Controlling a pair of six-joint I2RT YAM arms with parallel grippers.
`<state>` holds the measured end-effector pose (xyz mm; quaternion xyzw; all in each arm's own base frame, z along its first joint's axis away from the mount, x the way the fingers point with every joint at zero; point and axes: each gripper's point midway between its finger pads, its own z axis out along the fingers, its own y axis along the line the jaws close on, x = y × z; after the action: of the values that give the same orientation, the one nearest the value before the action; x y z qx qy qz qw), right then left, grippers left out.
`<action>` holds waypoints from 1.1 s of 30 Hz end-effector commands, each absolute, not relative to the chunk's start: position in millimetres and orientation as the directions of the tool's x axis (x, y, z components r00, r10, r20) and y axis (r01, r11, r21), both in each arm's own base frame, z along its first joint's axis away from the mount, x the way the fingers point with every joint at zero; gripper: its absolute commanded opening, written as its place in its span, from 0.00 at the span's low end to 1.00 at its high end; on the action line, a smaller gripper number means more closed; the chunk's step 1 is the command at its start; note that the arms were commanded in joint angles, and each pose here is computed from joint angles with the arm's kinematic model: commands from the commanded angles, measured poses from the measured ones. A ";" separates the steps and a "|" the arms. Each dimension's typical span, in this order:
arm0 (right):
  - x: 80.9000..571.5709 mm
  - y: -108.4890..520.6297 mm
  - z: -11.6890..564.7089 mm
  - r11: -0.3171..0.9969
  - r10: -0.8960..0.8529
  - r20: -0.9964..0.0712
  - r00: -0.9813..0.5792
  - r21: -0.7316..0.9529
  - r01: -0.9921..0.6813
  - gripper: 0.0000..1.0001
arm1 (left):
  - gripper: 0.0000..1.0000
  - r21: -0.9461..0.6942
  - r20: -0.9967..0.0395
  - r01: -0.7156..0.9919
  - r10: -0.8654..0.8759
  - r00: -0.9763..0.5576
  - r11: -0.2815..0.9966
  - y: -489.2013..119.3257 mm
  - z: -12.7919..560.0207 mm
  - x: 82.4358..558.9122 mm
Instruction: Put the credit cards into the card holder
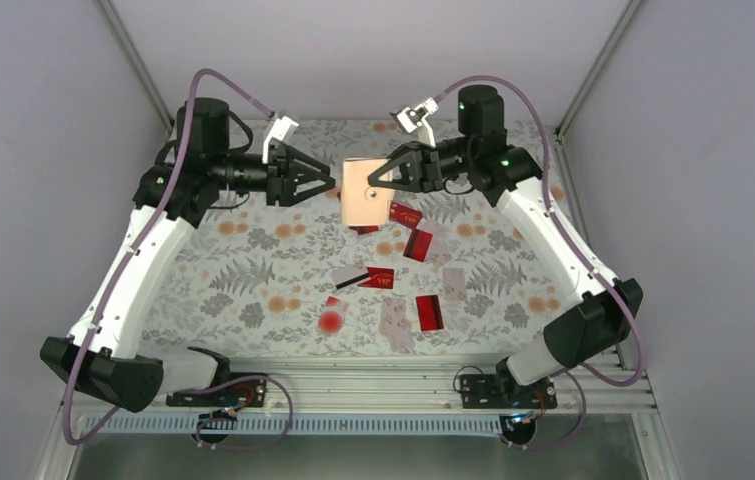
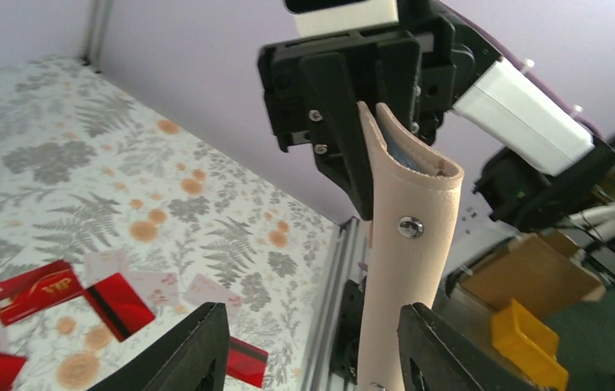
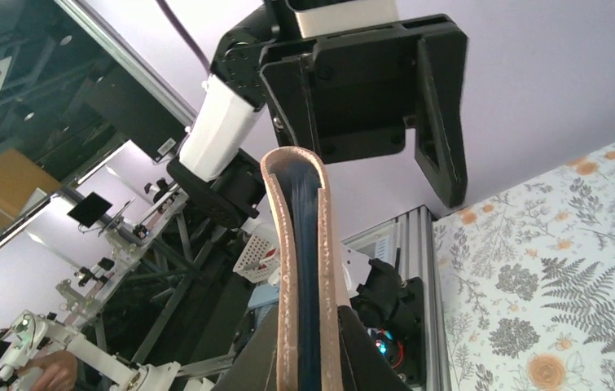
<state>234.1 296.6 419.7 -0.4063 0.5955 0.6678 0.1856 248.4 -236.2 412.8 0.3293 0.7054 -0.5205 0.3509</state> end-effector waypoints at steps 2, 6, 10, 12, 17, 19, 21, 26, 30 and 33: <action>227.9 306.3 431.6 -0.261 -0.245 -0.786 -0.567 0.617 -0.743 0.04 | 0.56 -0.508 -0.851 0.859 0.119 -0.512 0.059 -245.2 426.2 221.2; 233.2 313.4 433.9 -0.263 -0.247 -0.785 -0.568 0.618 -0.741 0.04 | 0.53 -0.520 -0.847 0.854 0.121 -0.518 0.016 -247.0 426.1 214.4; 231.4 319.8 438.6 -0.283 -0.254 -0.793 -0.553 0.608 -0.742 0.04 | 0.48 -0.521 -0.847 0.853 0.130 -0.515 -0.021 -249.2 427.9 209.3; 229.8 323.8 439.2 -0.291 -0.259 -0.795 -0.549 0.606 -0.740 0.04 | 0.45 -0.524 -0.846 0.852 0.133 -0.516 -0.026 -250.7 427.0 209.5; 228.1 330.4 440.9 -0.297 -0.263 -0.798 -0.542 0.602 -0.742 0.04 | 0.25 -0.531 -0.841 0.847 0.136 -0.523 -0.024 -253.6 422.7 213.0; 228.4 331.6 442.4 -0.294 -0.261 -0.800 -0.541 0.600 -0.744 0.04 | 0.14 -0.528 -0.842 0.849 0.131 -0.524 -0.002 -253.6 420.8 217.3; 229.2 331.8 444.1 -0.283 -0.256 -0.803 -0.538 0.594 -0.753 0.06 | 0.03 -0.533 -0.838 0.845 0.118 -0.533 0.036 -253.9 418.8 224.0; 264.3 332.0 426.0 0.003 -0.206 -0.780 -0.591 0.603 -0.798 0.97 | 0.02 -0.543 -0.828 0.826 0.068 -0.556 0.150 -253.5 417.6 246.9; 298.4 316.2 414.5 0.246 -0.101 -0.741 -0.664 0.628 -0.738 0.99 | 0.02 -0.565 -0.803 0.774 0.024 -0.595 0.287 -250.3 404.8 274.4; 316.7 309.2 418.5 0.339 -0.016 -0.736 -0.676 0.633 -0.697 0.99 | 0.02 -0.584 -0.780 0.739 0.018 -0.625 0.335 -251.1 394.3 286.7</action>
<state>287.3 327.0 414.7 -0.3266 0.7014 0.5745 0.2673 261.1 -252.3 406.7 0.3001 0.7070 -0.5448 0.3365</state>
